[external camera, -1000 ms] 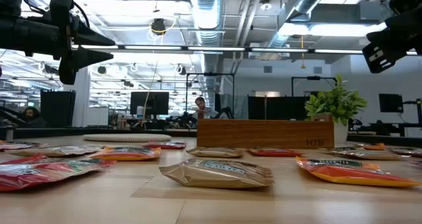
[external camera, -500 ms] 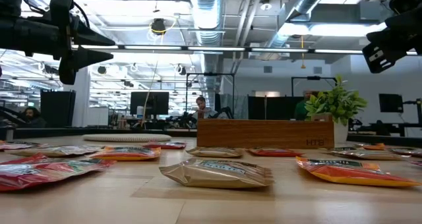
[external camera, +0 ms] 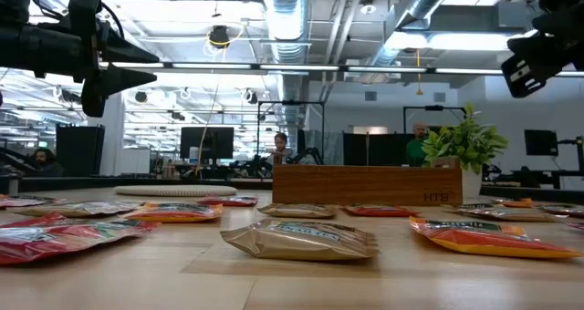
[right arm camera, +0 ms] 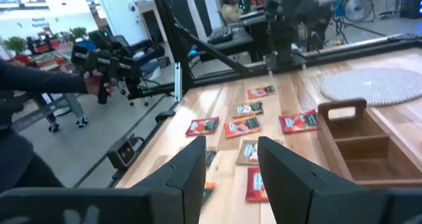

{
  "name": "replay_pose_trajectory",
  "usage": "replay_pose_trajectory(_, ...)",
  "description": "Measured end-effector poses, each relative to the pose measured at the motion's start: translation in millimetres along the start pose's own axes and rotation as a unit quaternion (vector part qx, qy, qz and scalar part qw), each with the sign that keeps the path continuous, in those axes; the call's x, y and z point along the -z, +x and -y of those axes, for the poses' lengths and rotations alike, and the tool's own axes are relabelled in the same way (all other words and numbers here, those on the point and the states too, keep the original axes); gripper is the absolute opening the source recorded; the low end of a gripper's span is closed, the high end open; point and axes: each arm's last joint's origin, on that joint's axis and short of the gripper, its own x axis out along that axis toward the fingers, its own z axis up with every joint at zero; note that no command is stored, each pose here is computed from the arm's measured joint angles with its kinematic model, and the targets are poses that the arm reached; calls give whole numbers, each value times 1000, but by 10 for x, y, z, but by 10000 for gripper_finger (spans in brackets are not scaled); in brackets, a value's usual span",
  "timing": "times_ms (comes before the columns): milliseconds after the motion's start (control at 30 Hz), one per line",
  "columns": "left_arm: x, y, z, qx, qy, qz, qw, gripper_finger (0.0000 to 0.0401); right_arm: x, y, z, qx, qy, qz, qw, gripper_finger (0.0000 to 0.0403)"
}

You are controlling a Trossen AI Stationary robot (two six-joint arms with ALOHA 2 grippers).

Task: Pick & Place Tea
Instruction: Put the orange tea bag into the right section of the wooden organizer

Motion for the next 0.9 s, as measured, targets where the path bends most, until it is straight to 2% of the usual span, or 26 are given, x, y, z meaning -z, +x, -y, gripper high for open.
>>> replay_pose_trajectory(467, -4, 0, 2, 1, -6, 2, 1000, 151, -81, -4, -18, -8, 8, 41, 999, 129)
replay_pose_trajectory(567, -4, 0, 2, 1, -6, 2, 1000, 151, -99, -6, 1, 28, 12, 57, 998, 129)
replay_pose_trajectory(700, -4, 0, 3, 1, -6, 2, 1000, 151, -200, -26, 19, 76, 73, 120, 987, 129)
replay_pose_trajectory(767, -5, 0, 3, 1, -6, 2, 1000, 151, -264, -50, 22, 95, 86, 140, 982, 129)
replay_pose_trajectory(900, -5, 0, 3, 1, -6, 2, 1000, 151, -492, -144, -12, 98, 48, 166, 980, 129)
